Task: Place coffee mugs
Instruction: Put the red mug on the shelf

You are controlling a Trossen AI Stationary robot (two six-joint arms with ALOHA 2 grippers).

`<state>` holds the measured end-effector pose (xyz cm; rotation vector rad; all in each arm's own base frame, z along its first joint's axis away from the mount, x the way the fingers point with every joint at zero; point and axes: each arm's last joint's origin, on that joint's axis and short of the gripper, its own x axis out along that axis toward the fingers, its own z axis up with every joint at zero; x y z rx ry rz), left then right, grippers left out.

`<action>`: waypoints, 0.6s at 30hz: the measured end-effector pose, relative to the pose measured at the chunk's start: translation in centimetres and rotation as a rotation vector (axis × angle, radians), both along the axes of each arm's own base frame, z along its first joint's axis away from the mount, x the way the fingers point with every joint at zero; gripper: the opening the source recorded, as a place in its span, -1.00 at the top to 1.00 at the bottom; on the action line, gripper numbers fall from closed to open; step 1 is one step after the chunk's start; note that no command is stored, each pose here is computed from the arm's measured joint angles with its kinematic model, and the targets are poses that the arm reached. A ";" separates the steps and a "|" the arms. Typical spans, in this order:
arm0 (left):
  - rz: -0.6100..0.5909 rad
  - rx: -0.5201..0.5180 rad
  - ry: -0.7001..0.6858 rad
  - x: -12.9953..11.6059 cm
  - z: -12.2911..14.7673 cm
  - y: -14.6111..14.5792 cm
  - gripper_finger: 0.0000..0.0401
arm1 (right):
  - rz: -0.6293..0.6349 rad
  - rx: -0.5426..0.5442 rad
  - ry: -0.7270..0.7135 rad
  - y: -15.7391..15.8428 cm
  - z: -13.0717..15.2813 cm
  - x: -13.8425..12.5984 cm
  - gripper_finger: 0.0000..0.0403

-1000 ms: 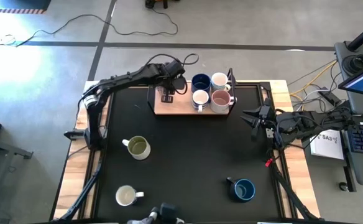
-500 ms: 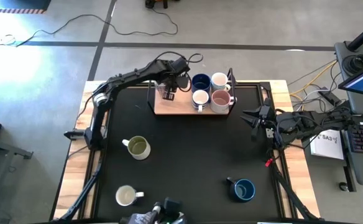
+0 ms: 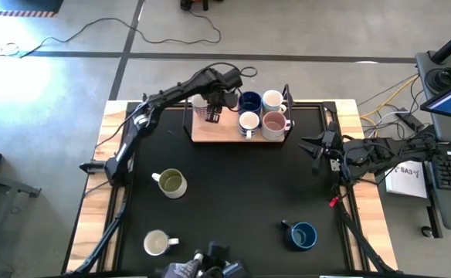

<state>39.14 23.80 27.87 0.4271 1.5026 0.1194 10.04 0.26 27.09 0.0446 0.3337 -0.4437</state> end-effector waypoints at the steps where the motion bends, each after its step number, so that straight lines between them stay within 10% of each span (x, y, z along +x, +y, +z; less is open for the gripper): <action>1: -0.001 -0.004 0.005 -0.1 -0.1 0.0 0.41 | 0.000 0.000 0.000 0.0 0.0 0.0 0.40; 18: -0.007 -0.021 0.082 -0.6 -0.9 -0.1 0.66 | 0.000 0.000 0.000 0.0 0.0 0.0 0.40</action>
